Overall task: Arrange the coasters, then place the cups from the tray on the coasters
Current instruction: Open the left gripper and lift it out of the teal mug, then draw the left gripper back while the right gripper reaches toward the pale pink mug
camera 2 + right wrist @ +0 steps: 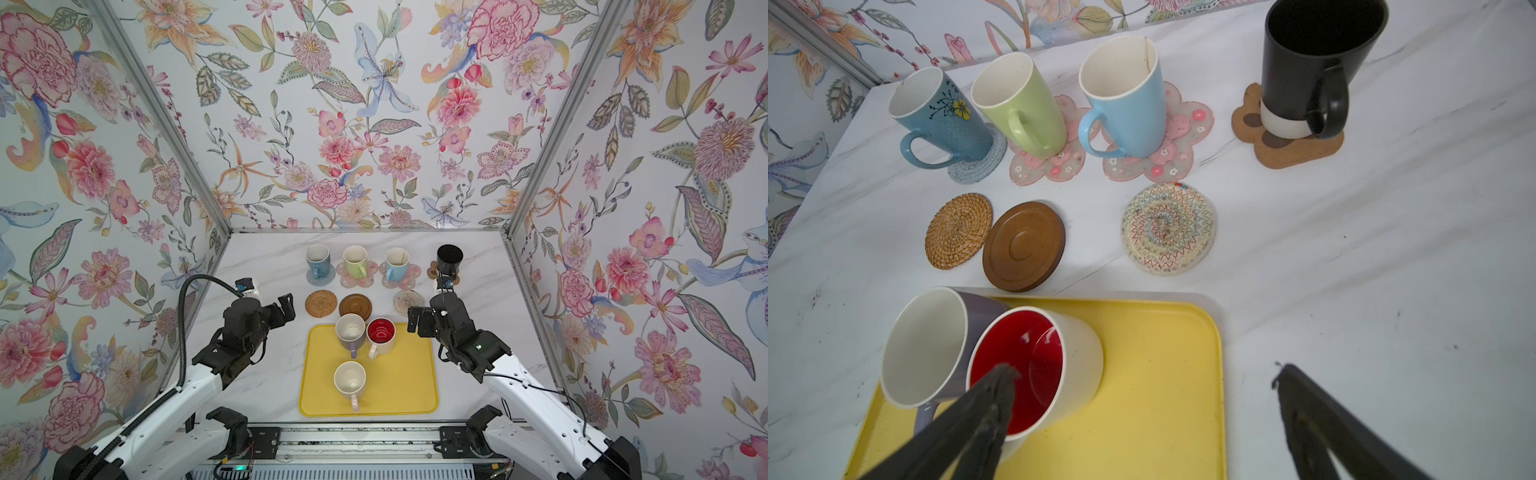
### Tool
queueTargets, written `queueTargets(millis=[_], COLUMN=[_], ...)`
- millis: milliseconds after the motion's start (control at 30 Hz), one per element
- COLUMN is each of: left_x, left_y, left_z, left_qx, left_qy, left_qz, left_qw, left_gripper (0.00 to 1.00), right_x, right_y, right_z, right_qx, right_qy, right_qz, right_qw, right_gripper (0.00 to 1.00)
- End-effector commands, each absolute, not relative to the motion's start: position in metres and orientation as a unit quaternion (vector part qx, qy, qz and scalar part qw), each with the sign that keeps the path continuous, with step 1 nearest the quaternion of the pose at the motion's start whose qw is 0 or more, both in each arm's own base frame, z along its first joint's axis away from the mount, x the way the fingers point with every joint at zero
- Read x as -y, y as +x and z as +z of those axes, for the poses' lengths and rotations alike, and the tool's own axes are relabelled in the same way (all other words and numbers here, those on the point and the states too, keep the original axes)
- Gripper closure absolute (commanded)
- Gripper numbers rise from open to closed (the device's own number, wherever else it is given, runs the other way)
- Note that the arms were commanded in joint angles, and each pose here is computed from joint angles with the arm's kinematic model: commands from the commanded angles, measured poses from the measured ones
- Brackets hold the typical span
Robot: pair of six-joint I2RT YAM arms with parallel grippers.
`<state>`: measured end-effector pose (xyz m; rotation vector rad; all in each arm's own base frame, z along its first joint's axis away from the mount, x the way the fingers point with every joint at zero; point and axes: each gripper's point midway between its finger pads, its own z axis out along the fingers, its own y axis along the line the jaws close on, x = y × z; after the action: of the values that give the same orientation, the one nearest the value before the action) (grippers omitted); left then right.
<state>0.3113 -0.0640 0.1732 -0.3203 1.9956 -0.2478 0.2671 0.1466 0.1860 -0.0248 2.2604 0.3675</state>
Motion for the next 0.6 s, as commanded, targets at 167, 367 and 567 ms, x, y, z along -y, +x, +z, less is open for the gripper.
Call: queueTargets(millis=[167,367,567], left_x=[0.037,0.028,0.027], left_y=[0.298,0.293,0.292], left_z=[0.181,0.175,0.173], left_qx=[-0.806,-0.799,-0.798], left_qy=[-0.183,-0.204,-0.208], left_qz=[-0.079,-0.07,-0.071], left_qw=[0.557,0.561,0.562], left_gripper=[0.01,0.01,0.01], right_x=[-0.18,-0.217,-0.252], right_y=[0.23,0.187,0.141], right_z=[0.179,0.172,0.164], right_qx=[-0.914,-0.923,-0.927], right_qy=[-0.02,-0.055,-0.083], right_qz=[0.168,0.18,0.208], right_qw=[0.369,0.337,0.301], right_gripper=[0.01,0.01,0.03])
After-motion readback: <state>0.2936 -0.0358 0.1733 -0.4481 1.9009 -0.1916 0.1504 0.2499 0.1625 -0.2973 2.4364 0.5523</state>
